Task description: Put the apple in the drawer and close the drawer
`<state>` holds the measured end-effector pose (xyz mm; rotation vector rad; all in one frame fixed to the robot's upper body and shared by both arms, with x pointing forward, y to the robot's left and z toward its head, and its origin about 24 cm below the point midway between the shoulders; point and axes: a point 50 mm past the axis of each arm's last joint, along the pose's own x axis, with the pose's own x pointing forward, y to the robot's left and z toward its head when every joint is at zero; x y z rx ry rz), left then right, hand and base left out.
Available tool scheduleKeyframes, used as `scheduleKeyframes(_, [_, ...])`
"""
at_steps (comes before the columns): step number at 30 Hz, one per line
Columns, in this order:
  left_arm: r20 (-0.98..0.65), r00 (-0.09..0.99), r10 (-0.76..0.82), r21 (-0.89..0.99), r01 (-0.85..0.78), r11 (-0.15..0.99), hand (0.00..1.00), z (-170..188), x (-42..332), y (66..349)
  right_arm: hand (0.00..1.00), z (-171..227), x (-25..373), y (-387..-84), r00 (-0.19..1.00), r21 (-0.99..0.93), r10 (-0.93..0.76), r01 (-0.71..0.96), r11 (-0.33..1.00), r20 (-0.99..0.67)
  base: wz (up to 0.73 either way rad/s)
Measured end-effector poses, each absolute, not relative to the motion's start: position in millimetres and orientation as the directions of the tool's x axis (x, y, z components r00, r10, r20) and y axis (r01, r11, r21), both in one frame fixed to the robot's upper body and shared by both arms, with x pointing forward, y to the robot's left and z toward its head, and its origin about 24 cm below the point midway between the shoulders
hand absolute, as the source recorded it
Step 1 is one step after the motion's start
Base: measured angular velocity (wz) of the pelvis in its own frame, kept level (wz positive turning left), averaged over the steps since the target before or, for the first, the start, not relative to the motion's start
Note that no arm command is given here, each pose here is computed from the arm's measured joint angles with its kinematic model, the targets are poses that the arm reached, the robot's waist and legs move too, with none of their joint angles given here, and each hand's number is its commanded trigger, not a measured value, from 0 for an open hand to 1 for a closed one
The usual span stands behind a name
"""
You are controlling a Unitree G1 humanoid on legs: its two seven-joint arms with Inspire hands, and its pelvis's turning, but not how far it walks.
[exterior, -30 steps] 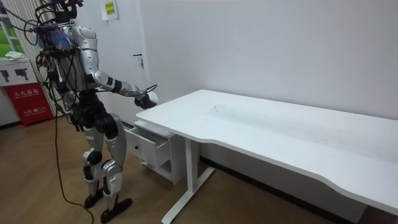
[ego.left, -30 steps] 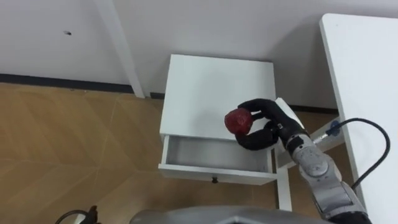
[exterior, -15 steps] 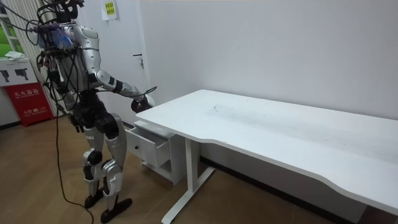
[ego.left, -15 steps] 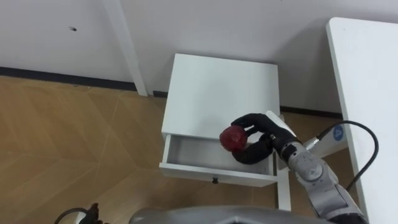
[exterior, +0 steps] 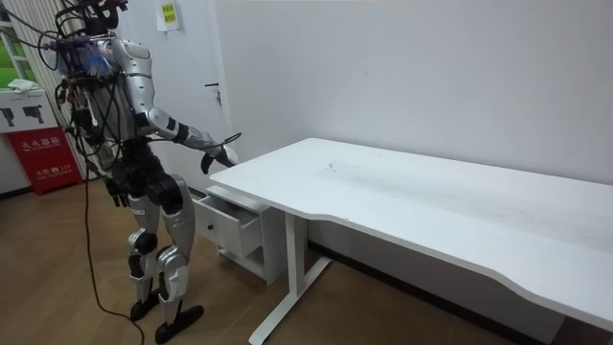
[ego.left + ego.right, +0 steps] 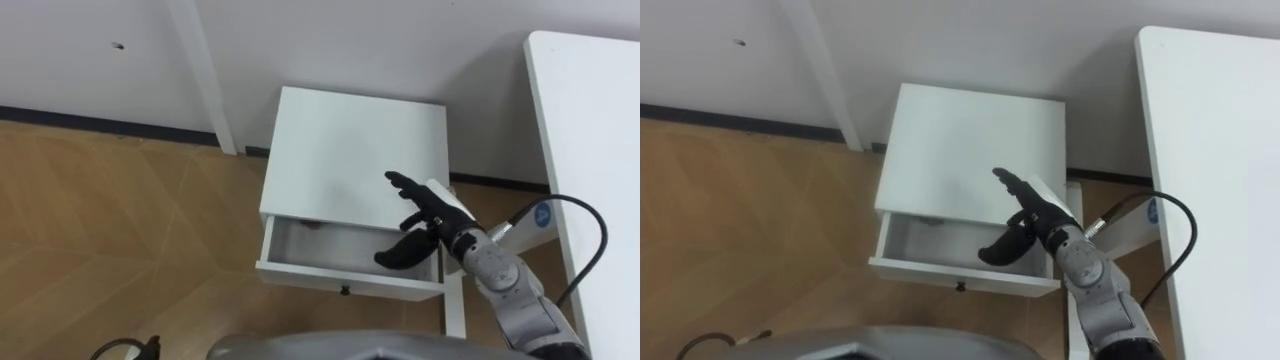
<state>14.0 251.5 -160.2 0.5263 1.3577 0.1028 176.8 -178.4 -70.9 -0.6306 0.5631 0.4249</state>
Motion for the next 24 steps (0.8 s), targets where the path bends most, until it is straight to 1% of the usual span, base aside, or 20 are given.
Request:
scheduleKeyframes(13, [-0.906, 0.224, 0.359, 0.407, 0.23, 0.884, 0.0, -160.4, 13.8, 251.2, 0.0, -71.1, 176.8, -176.6, 0.773, -0.424, 0.199, -0.521, 0.741, -0.602, 0.0])
scheduleKeyframes(16, [-0.903, 0.235, 0.36, 0.412, 0.231, 0.882, 0.0, -159.5, 14.5, 250.9, 0.0, -74.6, 175.9, -176.8, 0.785, -0.42, 0.174, -0.488, 0.765, -0.594, 0.11])
scheduleKeyframes(19, [-0.898, 0.23, 0.375, 0.424, 0.227, 0.877, 0.0, -159.8, 12.8, 251.9, 0.0, -97.9, 160.1, -191.3, 0.748, -0.391, 0.078, -0.43, 0.814, -0.659, 0.01])
scheduleKeyframes(21, [-0.892, 0.236, 0.385, 0.434, 0.209, 0.876, 0.0, -159.1, 13.2, 253.6, 0.0, -114.9, 139.9, -211.8, 0.69, -0.369, -0.031, -0.349, 0.861, -0.723, 0.0])
scheduleKeyframes(24, [-0.886, 0.237, 0.398, 0.443, 0.185, 0.877, 0.0, -158.7, 12.1, 254.8, 0.0, -129.2, 112.7, -232.5, 0.612, -0.364, -0.15, -0.242, 0.9, -0.777, 0.02])
